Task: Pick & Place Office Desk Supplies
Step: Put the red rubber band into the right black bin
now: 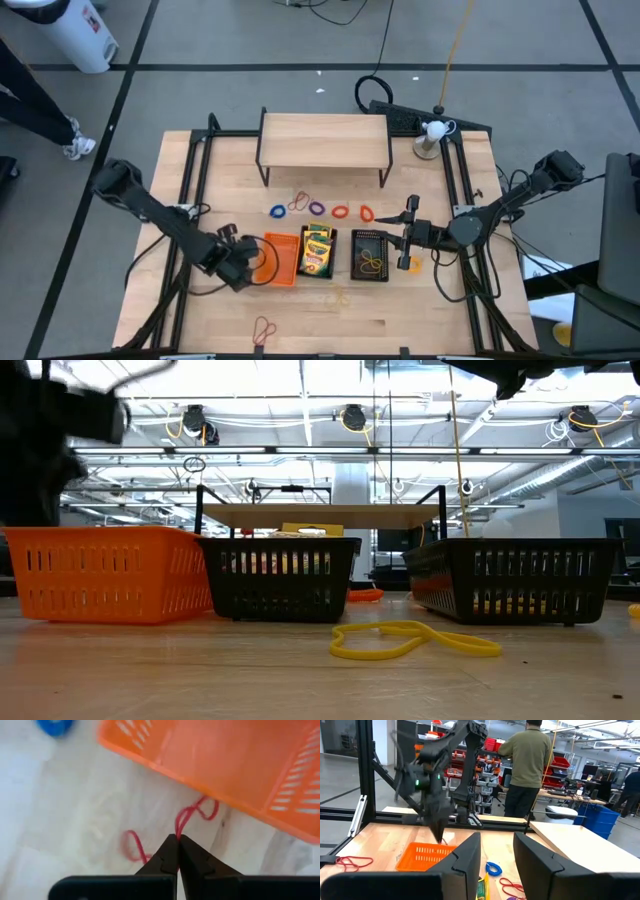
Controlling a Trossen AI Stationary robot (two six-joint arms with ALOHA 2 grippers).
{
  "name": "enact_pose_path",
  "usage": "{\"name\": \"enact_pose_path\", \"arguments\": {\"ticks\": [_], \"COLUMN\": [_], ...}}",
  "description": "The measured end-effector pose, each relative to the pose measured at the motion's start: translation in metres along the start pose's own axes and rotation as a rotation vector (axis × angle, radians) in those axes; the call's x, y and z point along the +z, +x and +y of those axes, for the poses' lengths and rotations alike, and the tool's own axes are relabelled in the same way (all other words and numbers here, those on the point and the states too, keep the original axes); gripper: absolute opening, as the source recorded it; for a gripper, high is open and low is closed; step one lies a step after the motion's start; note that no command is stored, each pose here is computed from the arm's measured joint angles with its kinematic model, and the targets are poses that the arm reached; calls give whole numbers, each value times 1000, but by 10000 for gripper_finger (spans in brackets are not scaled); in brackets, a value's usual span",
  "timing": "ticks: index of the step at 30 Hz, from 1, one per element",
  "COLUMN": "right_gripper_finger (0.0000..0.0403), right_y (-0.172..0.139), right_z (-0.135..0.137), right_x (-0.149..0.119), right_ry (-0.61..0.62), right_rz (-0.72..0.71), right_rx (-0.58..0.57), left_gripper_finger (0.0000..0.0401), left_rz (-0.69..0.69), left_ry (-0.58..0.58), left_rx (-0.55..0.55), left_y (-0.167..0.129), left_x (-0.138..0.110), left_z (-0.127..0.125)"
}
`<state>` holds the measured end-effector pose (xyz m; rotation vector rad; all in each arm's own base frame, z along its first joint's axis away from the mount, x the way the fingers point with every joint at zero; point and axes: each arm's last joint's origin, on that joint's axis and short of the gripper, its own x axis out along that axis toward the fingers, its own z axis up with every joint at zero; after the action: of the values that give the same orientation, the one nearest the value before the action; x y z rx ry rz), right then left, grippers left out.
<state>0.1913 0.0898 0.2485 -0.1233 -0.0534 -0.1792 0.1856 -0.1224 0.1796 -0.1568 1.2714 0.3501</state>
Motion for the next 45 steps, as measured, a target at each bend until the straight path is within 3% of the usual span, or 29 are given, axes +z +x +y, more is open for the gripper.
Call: {"name": "enact_pose_path", "arguments": {"ticks": [3, 10, 16, 21, 28, 35, 45], "right_gripper_finger": [105, 105, 105, 105, 105, 105, 105], "right_y": [0, 0, 2, 7, 21, 30, 39], "right_z": [0, 0, 3, 4, 8, 8, 3], "right_x": [0, 0, 2, 1, -8, -12, -19], "right_ry": [1, 9, 50, 72, 88, 87, 84], "right_rz": [0, 0, -50, -71, -107, -172, -155], "right_rx": [0, 1, 226, 266, 232, 265, 226], "left_gripper_finger": [2, 1, 1, 1, 0, 0, 0], "left_rz": [-52, -323, -671, -901, -1091, -1128, -1202], "left_ry": [1, 20, 14, 52, 124, 141, 150], "left_rx": [13, -23, -5, -67, -78, -183, -349], "left_y": [-19, -70, -100, -112, -105, -74, -40], "left_x": [5, 28, 61, 94, 141, 180, 211], "left_z": [1, -6, -16, -23, -20, -7, -2]}}
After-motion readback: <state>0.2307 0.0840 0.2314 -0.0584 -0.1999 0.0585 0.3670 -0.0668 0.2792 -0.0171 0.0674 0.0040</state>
